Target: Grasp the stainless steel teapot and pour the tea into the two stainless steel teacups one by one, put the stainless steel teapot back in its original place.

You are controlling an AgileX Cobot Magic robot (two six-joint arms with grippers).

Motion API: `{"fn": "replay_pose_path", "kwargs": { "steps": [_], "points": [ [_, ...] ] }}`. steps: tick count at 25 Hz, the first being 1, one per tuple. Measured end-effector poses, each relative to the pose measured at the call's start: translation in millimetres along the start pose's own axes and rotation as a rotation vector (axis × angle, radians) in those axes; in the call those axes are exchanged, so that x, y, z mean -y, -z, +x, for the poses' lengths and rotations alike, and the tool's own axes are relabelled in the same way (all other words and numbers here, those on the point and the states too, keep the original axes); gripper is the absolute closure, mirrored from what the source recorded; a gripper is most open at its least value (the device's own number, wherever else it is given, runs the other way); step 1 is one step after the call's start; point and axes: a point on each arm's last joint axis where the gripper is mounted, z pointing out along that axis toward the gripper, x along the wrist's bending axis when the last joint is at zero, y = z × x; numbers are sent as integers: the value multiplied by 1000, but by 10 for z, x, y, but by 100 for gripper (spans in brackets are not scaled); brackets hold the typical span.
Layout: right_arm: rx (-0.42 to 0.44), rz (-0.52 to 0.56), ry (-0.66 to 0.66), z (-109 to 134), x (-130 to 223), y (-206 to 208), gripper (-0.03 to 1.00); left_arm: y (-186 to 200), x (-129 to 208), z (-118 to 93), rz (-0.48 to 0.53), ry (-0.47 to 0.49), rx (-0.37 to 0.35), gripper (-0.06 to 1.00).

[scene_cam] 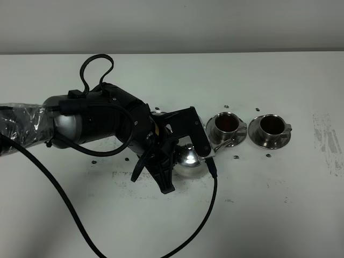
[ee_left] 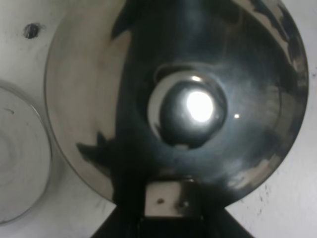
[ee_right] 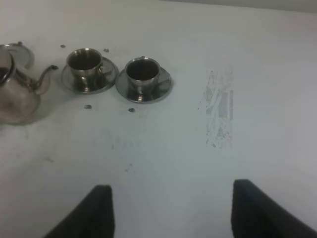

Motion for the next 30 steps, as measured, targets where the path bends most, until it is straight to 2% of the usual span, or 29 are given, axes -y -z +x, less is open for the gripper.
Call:
{"fn": "replay_pose_path", "kwargs": {
  "steps": [8, 13, 16, 21, 24, 30],
  "points": [
    [0, 0, 0, 0, 0, 0, 47, 70, -28, 25, -19, 8, -17, 76],
    [0, 0, 0, 0, 0, 0, 47, 335, -2, 280, 4, 31, -73, 76],
    [0, 0, 0, 0, 0, 0, 47, 444, 79, 501, 36, 83, -109, 76],
    [0, 0, 0, 0, 0, 0, 47, 559, 169, 778, 24, 244, -163, 76],
    [0, 0, 0, 0, 0, 0, 47, 567, 196, 809, 20, 341, -168, 76],
    [0, 0, 0, 0, 0, 0, 47, 400, 224, 797, 42, 422, -145, 76]
  ]
}}
